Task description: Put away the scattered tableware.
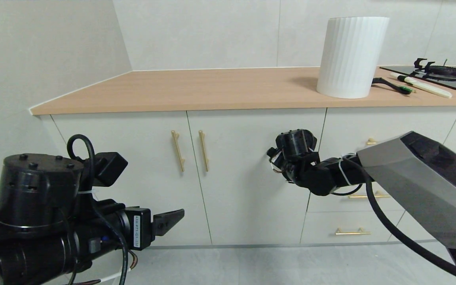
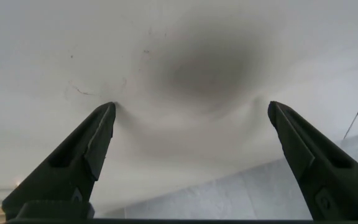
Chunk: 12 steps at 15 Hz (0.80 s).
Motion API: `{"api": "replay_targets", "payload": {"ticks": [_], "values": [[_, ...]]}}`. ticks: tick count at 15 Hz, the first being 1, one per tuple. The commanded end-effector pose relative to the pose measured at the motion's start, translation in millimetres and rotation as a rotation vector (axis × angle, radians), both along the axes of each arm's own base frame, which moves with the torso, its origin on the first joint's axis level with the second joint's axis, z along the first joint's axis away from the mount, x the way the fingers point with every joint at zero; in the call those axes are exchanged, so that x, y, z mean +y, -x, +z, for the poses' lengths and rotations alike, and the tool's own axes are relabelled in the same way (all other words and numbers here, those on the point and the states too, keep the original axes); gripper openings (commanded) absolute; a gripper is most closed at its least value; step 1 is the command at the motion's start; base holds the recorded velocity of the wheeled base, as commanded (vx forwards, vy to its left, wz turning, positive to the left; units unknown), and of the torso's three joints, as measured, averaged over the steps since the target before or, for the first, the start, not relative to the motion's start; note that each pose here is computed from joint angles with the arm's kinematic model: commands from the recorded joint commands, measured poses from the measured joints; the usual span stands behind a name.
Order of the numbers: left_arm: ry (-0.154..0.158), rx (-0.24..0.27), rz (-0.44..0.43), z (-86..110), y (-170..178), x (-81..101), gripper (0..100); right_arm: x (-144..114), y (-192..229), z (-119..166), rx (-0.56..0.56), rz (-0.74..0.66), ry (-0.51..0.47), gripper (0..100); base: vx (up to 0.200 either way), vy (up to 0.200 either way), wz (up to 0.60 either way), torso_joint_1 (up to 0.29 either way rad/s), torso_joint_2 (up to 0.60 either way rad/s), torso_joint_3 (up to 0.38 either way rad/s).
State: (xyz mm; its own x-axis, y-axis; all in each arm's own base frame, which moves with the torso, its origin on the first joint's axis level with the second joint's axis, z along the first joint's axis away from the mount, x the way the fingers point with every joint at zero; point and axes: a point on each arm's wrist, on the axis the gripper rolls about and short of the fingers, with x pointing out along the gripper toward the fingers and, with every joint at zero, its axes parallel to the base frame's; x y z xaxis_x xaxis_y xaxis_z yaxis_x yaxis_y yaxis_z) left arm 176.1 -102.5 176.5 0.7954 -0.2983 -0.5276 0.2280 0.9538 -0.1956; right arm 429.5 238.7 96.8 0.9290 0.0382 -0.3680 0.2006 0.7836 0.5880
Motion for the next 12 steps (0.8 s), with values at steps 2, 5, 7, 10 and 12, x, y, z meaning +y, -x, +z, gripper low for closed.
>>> {"api": "replay_targets", "payload": {"ticks": [2,5,7,10,12], "values": [[0.001,-0.002,0.001,0.2,0,0.0,100,-3,12,11,0.005,0.015,-0.001,100,0.000,0.000,0.00,0.000,0.00,0.000],[0.003,-0.005,0.001,0.9,0,0.2,100,-12,57,46,0.025,0.161,-0.031,100,0.000,0.000,0.00,0.000,0.00,0.000],[0.006,-0.010,0.001,1.6,1,0.9,100,-23,77,63,0.019,0.228,-0.016,100,0.000,0.000,0.00,0.000,0.00,0.000],[0.059,-0.111,0.030,16.7,16,16.5,100,-79,156,127,-0.139,0.268,0.077,100,0.000,0.000,0.00,0.000,0.00,0.000],[0.092,-0.180,0.060,25.0,38,33.3,100,-133,215,154,-0.254,0.231,0.169,100,0.000,0.000,0.00,0.000,0.00,0.000]]}}
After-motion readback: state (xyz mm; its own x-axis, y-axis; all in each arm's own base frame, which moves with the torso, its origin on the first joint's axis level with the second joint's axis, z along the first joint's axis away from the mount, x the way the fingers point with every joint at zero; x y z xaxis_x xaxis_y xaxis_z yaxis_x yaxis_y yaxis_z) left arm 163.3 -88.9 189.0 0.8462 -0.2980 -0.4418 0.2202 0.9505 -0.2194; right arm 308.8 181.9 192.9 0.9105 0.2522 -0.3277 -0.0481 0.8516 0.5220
